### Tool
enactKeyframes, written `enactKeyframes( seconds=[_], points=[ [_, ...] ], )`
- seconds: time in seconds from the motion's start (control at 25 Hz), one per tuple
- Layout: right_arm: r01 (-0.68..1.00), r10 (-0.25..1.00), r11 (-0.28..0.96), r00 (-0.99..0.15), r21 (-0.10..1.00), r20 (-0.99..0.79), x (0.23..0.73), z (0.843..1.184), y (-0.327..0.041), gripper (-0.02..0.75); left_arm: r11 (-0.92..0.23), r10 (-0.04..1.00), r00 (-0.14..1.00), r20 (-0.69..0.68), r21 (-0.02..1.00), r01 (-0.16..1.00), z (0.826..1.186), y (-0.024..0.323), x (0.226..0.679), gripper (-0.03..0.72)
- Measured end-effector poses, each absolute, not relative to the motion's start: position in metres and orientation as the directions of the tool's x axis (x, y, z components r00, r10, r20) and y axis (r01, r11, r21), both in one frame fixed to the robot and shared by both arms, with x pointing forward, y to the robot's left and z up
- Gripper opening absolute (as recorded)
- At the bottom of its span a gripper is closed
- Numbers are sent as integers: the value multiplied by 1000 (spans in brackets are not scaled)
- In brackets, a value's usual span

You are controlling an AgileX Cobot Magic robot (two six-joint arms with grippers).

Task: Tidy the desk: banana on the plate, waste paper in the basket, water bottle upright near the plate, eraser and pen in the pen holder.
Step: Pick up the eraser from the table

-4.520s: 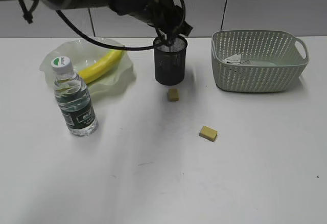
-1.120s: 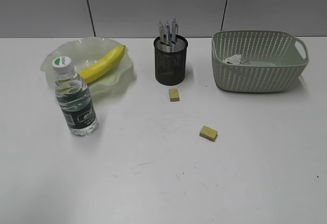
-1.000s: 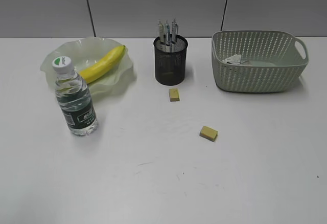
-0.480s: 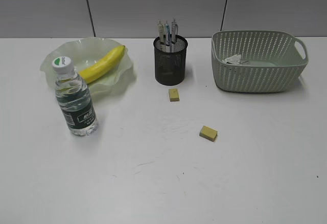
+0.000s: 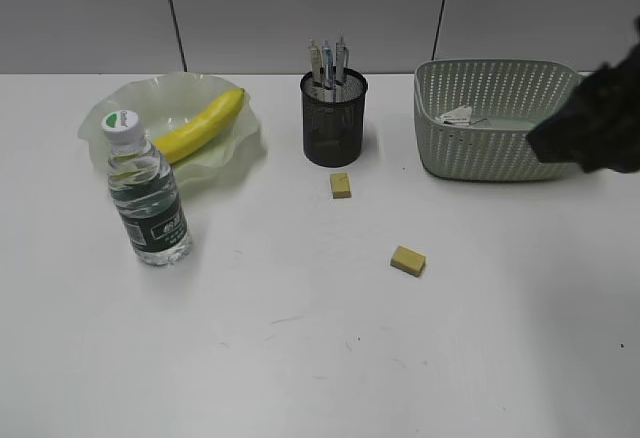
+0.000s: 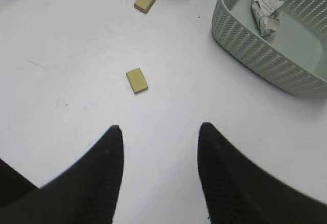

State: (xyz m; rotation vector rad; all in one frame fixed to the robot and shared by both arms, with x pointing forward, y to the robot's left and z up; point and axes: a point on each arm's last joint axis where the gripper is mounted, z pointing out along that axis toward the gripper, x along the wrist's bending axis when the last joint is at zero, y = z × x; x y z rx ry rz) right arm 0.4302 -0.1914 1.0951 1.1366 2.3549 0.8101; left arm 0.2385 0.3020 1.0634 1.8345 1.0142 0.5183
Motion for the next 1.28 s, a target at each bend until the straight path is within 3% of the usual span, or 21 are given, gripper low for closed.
enactKeyframes(
  seconds=[0.32,0.44,0.64,0.8,1.04,1.28],
  points=[
    [692,771,601,-634,399,-61,527,1030,-137,385,-201,819,568,-74,891,407,1064,304,236,354],
    [701,753,631,-657,332,-45,544,1003,-126,390,-181,818,571,-76,907,379,1063,307,231,354],
    [709,733,662,-680,243,-12,557,964,-113,477,-180,818,571,-76,908,379,1063,307,231,354],
    [691,702,703,-712,169,-14,557,934,-102,498,-180,818,571,-76,908,379,1063,307,231,354],
    [681,685,726,-728,94,-14,564,894,-96,499,-180,818,571,-76,908,379,1063,307,231,354],
    [681,686,724,-727,108,-16,580,883,-86,491,-180,818,571,-76,908,379,1063,307,231,354]
  ],
)
